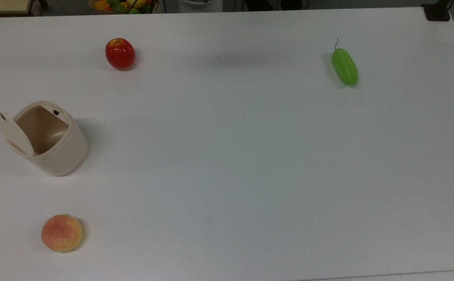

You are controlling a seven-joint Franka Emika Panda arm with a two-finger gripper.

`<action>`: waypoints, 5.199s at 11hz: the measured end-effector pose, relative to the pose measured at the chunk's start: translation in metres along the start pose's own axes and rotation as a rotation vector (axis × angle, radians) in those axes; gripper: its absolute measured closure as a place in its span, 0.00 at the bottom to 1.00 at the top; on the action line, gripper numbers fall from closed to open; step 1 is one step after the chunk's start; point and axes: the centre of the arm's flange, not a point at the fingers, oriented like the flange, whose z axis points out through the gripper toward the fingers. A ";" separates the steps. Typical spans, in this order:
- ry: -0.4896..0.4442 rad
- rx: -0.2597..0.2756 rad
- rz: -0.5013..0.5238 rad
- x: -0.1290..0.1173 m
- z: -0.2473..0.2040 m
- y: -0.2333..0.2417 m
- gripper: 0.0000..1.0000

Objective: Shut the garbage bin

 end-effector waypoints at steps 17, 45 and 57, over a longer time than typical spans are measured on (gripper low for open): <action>0.000 0.004 0.012 0.000 0.000 0.001 0.00; 0.333 0.017 0.423 0.038 0.023 0.161 0.99; 0.711 -0.096 0.588 0.070 0.100 0.301 0.99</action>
